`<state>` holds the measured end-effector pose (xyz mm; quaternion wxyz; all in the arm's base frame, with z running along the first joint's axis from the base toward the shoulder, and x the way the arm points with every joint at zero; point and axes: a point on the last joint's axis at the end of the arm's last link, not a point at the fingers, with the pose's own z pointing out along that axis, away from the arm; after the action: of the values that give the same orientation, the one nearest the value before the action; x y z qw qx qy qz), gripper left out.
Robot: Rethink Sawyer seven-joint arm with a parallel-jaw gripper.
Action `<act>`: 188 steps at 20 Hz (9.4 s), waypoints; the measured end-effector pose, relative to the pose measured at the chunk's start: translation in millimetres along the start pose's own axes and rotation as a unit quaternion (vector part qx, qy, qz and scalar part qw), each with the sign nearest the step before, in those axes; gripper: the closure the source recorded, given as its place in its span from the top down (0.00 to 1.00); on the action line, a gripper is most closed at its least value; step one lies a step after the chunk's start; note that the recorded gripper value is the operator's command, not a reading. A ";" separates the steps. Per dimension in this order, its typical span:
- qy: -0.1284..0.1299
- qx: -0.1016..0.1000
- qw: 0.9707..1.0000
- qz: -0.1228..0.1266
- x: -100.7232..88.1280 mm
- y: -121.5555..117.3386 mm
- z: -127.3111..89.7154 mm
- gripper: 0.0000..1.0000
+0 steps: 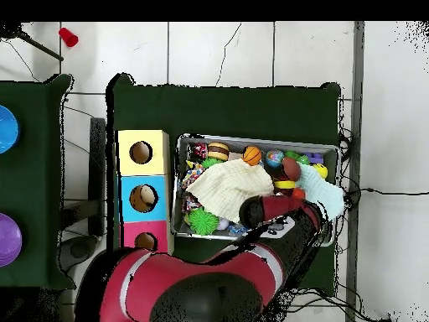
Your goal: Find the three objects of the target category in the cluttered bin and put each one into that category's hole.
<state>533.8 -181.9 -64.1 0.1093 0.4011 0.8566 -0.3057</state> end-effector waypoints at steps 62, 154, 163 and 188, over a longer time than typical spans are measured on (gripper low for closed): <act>0.170 -0.057 0.980 0.081 -13.4 95.3 -313.1 1.00; -0.059 -0.111 0.979 0.163 -145.3 32.6 -93.2 1.00; -0.047 -0.100 0.980 0.167 -126.5 44.1 -76.9 1.00; -0.059 -0.057 0.984 0.157 -105.1 38.2 -59.2 1.00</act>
<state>634.8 -192.1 11.4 0.2288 0.5055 0.7908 -0.2583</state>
